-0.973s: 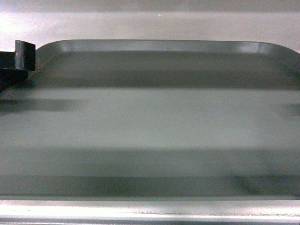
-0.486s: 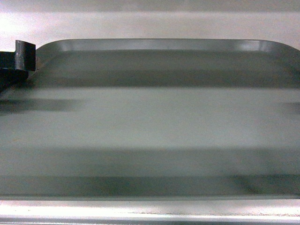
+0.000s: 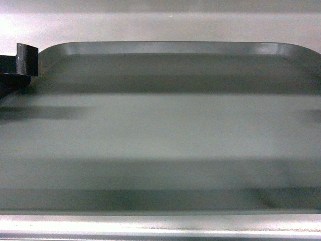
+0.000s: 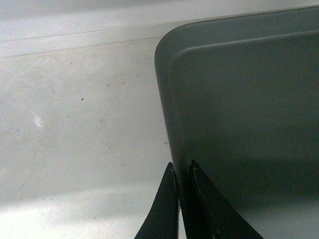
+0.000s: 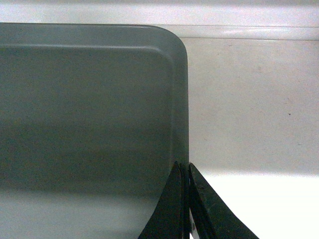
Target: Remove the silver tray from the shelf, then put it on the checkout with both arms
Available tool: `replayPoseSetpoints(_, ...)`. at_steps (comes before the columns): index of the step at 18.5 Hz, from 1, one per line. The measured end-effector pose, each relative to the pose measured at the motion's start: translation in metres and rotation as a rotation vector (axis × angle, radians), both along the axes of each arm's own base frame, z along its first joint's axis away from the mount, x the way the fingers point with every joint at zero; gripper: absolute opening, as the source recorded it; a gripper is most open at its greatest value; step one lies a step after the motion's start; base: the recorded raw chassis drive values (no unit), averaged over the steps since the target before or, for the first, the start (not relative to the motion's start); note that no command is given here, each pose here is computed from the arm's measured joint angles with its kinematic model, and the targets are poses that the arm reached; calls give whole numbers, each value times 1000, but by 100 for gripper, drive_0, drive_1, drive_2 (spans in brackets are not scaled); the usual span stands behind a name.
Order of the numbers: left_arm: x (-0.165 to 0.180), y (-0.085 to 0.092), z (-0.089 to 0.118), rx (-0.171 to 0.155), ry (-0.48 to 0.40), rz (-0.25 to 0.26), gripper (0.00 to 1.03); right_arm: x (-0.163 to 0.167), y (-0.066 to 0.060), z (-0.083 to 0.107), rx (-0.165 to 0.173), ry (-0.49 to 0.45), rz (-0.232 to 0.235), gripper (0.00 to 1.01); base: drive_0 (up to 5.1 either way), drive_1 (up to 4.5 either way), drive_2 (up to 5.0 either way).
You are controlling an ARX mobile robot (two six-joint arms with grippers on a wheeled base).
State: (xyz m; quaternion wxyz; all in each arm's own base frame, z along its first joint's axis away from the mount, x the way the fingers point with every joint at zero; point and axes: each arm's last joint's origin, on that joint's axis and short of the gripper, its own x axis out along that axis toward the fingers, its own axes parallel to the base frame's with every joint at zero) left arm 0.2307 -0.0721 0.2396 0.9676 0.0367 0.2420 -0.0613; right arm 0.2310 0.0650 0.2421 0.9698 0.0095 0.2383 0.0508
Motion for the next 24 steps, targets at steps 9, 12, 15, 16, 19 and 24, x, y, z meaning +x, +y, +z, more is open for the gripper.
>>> replayPoseSetpoints(9,0,0,0,0,0,0,4,0,0,0,0,0,0,2,0,-28,28)
replayPoseSetpoints(12,0,0,0,-1,-1,0,4,0,0,0,0,-1,0,2,-5,-398,388)
replayPoseSetpoints(15,0,0,0,0,0,0,4,0,0,0,0,-1,0,2,-19,-446,409)
replayPoseSetpoints(16,0,0,0,1,1,1,4,0,0,0,0,0,0,2,-14,-441,414)
replayPoseSetpoints(19,0,0,0,0,0,-1,4,0,0,0,-1,1,-1,2,-2,-429,425)
replayPoseSetpoints(24,0,0,0,1,2,1,4,0,0,0,-1,0,-1,2,6,-420,433)
